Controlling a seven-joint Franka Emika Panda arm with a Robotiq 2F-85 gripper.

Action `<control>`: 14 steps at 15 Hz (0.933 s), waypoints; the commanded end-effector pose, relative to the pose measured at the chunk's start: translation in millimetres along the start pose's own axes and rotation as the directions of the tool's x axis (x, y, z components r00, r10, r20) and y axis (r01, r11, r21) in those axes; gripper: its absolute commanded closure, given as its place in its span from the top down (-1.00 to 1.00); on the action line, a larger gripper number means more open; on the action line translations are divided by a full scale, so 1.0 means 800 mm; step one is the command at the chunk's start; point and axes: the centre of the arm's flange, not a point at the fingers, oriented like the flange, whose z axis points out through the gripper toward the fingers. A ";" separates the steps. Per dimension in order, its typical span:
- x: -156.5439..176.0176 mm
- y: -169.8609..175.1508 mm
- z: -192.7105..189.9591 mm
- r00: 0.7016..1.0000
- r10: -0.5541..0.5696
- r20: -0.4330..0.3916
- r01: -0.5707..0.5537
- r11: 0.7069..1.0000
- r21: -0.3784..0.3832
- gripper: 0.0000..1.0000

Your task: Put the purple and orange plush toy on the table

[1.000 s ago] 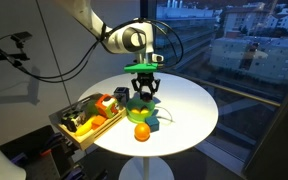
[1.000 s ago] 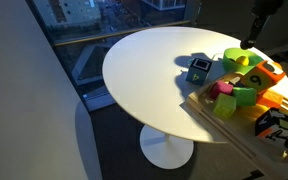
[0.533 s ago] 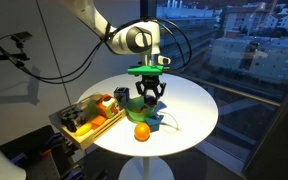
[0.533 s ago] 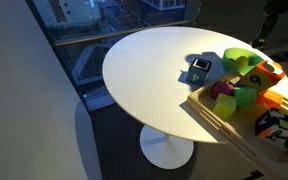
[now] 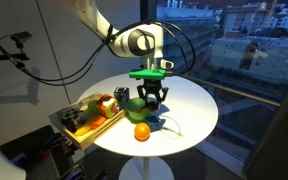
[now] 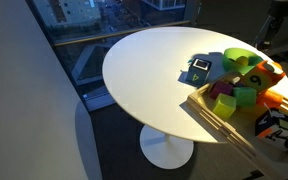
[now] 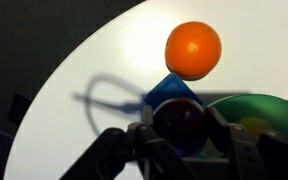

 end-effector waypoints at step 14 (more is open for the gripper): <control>-0.008 0.012 0.049 0.999 0.018 0.039 -0.019 0.999 0.037 -0.41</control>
